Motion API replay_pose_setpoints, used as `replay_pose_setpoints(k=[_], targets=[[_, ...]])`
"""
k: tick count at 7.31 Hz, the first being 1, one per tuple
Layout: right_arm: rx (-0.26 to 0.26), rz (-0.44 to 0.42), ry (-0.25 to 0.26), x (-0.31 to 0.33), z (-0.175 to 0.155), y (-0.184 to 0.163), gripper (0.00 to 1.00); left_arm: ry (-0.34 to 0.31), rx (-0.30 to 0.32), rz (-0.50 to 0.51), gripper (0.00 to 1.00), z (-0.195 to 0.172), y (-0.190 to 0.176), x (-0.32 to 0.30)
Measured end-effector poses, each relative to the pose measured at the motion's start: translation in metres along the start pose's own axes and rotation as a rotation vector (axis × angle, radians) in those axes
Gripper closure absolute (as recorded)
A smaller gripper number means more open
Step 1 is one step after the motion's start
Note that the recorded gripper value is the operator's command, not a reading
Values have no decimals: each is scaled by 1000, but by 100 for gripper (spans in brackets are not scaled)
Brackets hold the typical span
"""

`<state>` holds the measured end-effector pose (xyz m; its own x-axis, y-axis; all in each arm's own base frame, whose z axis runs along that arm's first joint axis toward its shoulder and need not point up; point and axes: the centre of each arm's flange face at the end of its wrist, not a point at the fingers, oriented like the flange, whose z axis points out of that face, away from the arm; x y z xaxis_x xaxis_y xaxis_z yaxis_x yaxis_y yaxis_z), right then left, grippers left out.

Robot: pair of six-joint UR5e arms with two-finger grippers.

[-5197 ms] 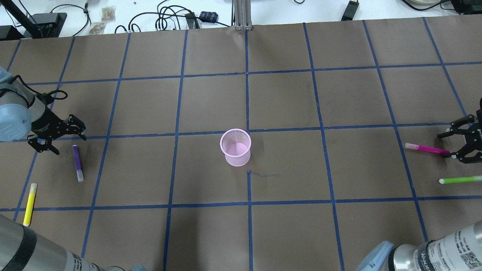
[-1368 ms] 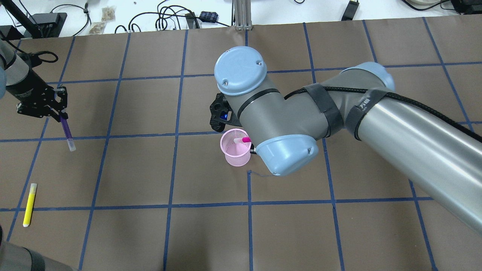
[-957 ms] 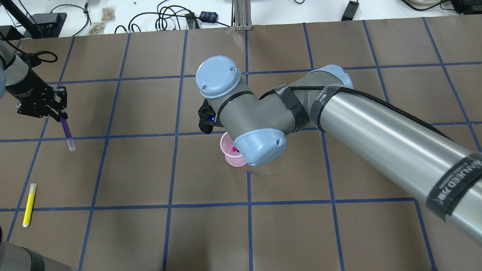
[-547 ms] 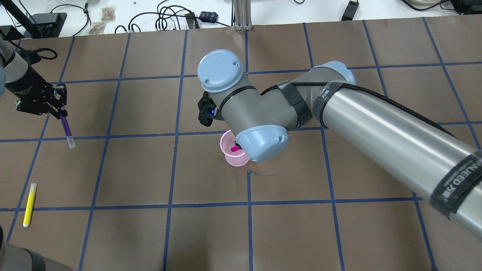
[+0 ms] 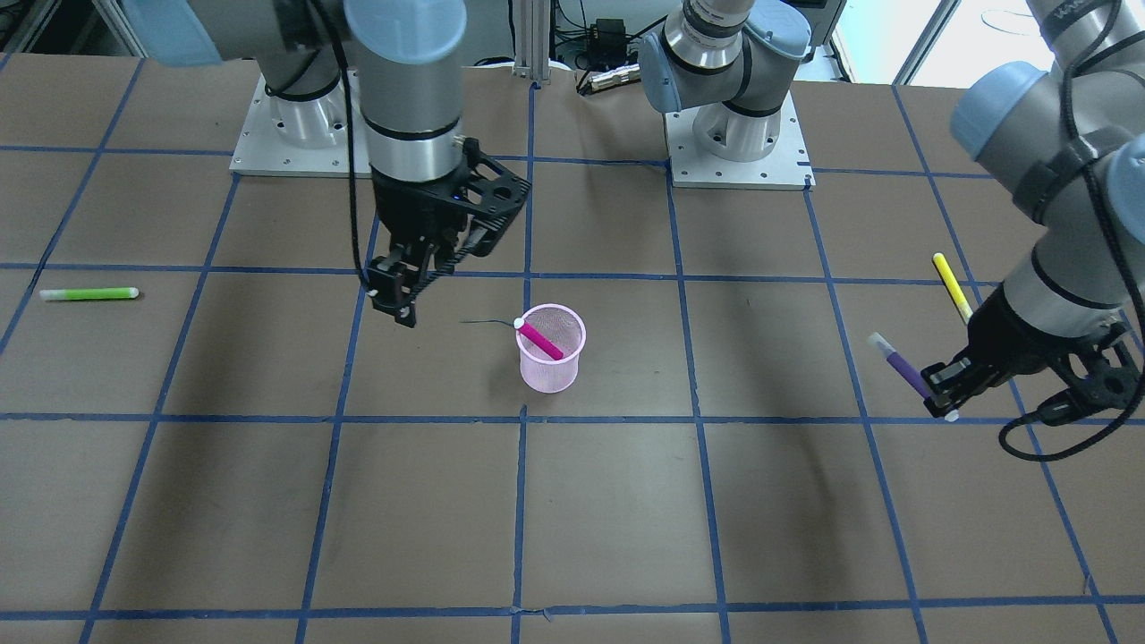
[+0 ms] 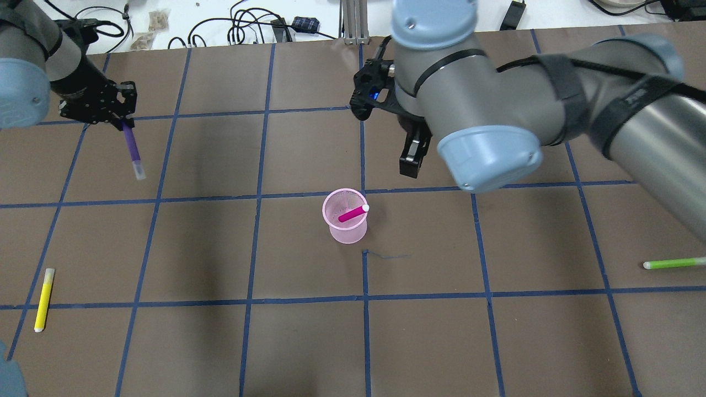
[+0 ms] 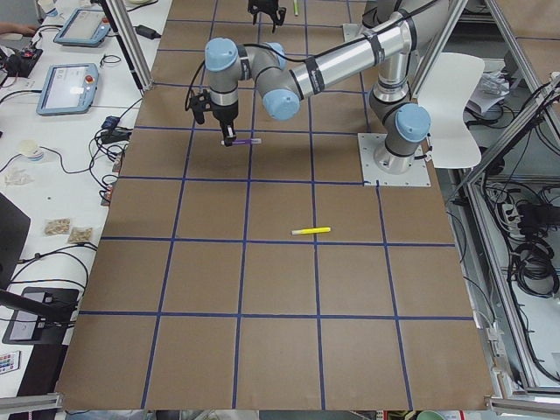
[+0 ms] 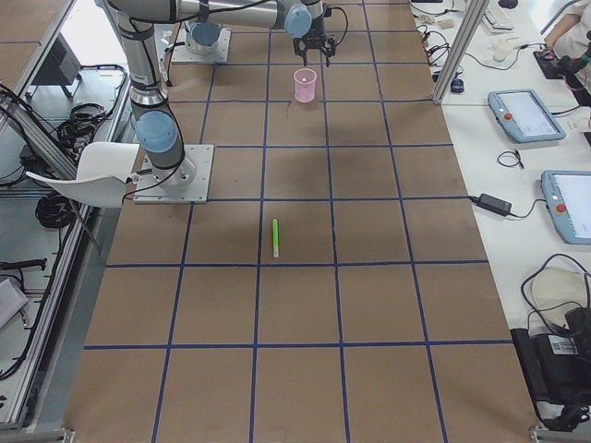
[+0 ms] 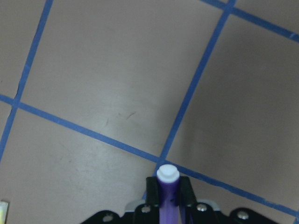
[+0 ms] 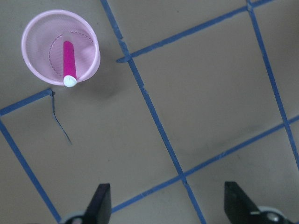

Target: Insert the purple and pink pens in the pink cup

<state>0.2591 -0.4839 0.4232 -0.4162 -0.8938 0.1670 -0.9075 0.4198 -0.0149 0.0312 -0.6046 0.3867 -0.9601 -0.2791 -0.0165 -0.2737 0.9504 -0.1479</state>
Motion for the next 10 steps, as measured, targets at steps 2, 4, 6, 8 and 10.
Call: replay_pose_setpoints(k=[2,4,6,8,10], targets=[[24,222,-37,27,-35,59,3,34,111,82,100,-30,28,95],[24,532,-56,31,-57,89,0,66,188,105,100,-37,67,188],[16,837,-58,27,-75,97,0,102,196,82,100,-35,116,260],[13,1033,-63,29,-87,95,0,117,165,51,100,-21,154,296],[13,1126,-66,30,-89,95,0,113,140,38,100,-4,176,306]])
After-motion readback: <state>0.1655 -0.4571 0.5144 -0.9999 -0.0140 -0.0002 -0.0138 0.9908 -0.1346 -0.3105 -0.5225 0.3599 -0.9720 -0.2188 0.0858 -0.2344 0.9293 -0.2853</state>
